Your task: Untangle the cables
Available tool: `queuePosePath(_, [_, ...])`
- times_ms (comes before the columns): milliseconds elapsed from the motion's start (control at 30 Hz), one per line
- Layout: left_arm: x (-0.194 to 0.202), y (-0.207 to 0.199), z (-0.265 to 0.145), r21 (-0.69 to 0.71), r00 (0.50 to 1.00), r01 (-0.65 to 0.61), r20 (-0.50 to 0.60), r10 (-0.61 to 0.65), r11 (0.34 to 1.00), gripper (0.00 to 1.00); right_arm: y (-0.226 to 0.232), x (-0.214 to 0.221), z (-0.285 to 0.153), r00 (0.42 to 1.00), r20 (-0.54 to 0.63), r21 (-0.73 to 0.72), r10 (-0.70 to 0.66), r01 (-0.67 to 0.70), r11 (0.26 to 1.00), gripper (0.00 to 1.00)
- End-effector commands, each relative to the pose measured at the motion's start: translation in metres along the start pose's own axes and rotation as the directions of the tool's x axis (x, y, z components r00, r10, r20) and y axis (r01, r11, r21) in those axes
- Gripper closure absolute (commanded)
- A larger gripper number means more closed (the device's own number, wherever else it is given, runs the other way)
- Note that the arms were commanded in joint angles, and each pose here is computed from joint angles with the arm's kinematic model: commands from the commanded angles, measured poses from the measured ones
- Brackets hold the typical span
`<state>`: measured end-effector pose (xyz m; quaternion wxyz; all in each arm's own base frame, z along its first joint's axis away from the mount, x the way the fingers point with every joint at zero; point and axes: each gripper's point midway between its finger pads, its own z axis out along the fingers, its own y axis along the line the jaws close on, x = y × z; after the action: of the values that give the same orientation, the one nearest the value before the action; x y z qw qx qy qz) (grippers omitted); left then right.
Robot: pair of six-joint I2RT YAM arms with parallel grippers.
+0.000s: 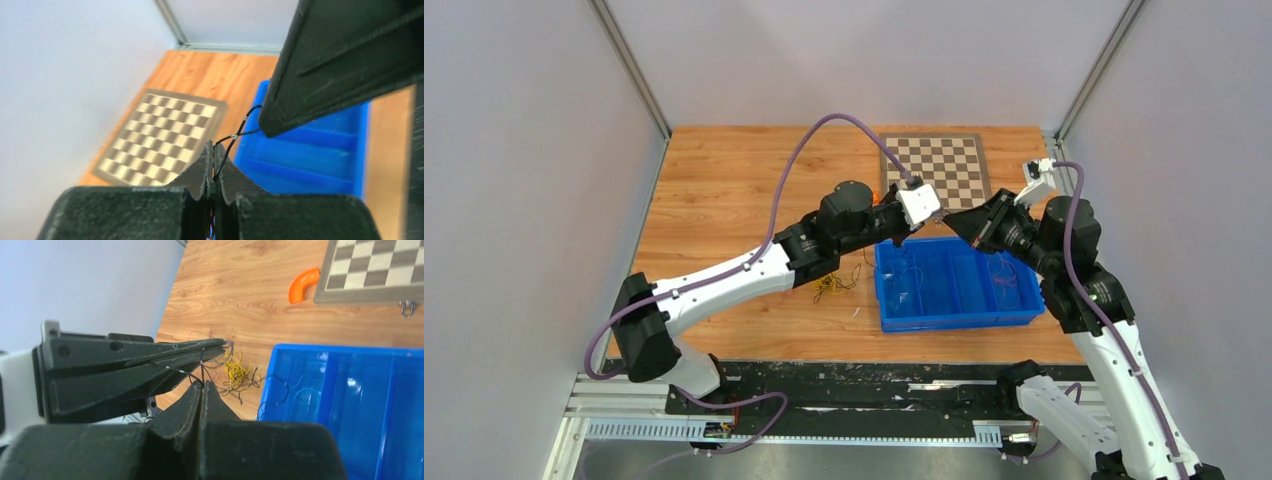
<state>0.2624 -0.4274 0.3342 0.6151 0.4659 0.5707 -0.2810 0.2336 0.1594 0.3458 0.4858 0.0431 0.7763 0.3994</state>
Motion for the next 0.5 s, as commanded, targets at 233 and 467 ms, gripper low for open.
queuePosePath(233, [-0.052,0.041,-0.037,-0.307,0.683,-0.677,0.076,0.726,0.669,1.00,0.006,0.023,-0.003,0.945,-0.144,-0.016,0.295,-0.300,0.954,1.00])
queuePosePath(467, [-0.051,0.007,-0.045,0.041,0.930,-0.354,0.119,0.347,0.934,1.00,0.059,-0.027,-0.039,0.903,0.138,-0.273,-0.408,0.430,0.860,0.28])
